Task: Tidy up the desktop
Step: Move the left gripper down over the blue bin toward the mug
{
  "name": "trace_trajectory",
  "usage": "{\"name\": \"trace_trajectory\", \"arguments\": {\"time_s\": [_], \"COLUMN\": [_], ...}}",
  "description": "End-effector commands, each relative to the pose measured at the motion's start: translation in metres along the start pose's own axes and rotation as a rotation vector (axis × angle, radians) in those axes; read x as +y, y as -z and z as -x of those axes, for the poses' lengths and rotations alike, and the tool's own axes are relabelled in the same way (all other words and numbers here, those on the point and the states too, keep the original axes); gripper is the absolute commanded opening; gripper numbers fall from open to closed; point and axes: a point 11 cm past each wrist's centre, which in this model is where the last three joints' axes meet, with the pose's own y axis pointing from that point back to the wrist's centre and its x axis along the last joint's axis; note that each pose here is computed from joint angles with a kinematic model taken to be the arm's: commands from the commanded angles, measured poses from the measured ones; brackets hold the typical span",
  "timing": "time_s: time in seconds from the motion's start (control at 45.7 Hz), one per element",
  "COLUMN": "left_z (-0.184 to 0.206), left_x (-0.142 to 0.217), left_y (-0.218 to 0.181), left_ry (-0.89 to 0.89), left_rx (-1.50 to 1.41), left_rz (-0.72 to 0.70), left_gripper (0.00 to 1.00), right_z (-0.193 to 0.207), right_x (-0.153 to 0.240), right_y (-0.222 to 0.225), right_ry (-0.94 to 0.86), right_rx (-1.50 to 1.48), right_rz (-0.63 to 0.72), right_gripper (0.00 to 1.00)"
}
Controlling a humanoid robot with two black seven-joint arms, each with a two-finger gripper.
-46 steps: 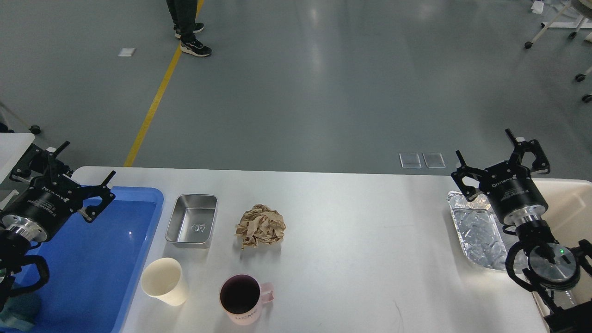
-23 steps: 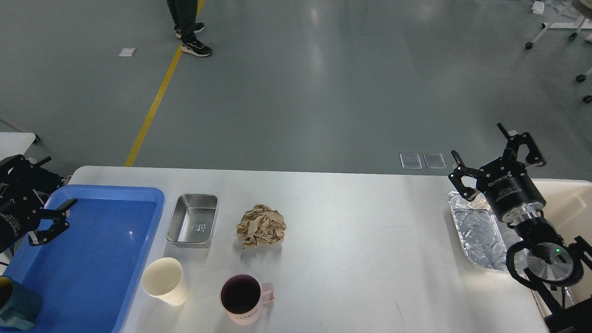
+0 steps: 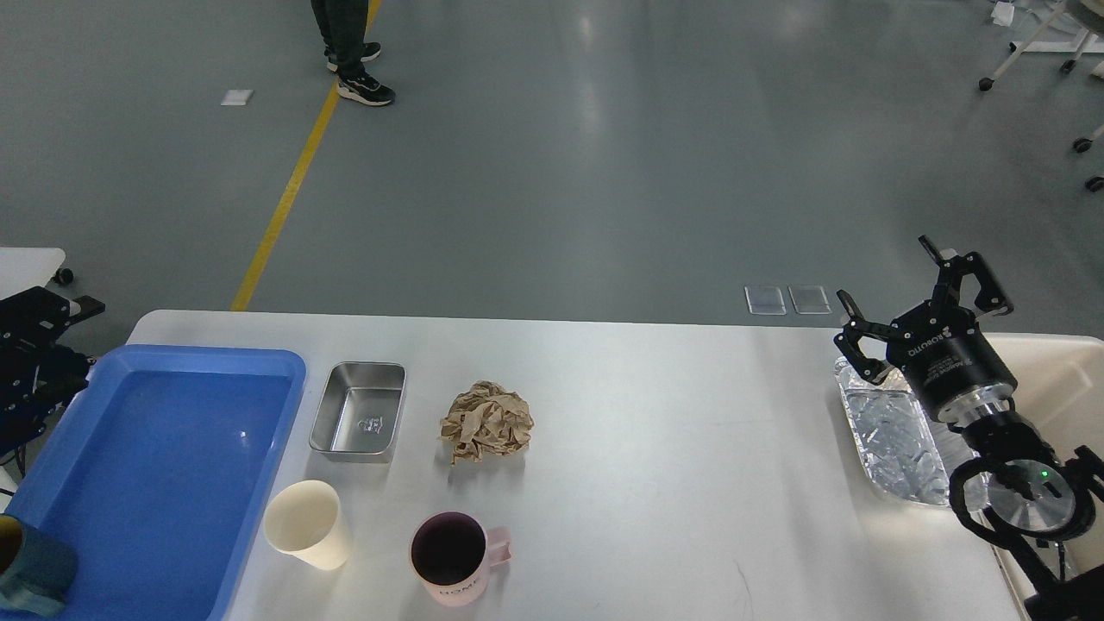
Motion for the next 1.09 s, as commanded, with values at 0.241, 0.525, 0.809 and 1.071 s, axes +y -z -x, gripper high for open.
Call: {"name": "trace_trajectory", "arguments": {"time_s": [0.241,0.525,0.809,1.071], "left_z": [0.005,0.021,0.040,0.078], "left_x": [0.024,0.021,0.021,0.015], "left_y": [-0.037,-0.003,0.039,0.066], "left_ry": [0.084,0.131,0.196,0.338], "left_rx": [-0.239,-0.230,-0.365,-0.415], "left_rz": [-0.041,-0.115,-0.210,-0.215], "left_gripper": [0.97,0.97,0.97,0.97], "right_z": [-0.004,-0.005,-0.005,-0.005], "right_x": [0.003,0.003,0.004,0.004], "right_y": [0.006,0.006,0.006,0.005], "right_ry": [-0.008,-0.008,-0.010,-0.010], "right_rx": [0.040,0.043,0.046,0.045], "right_rz": [0.013,0.017,0.019,0.020], "right_gripper": [1.00,1.00,1.00,1.00]}}
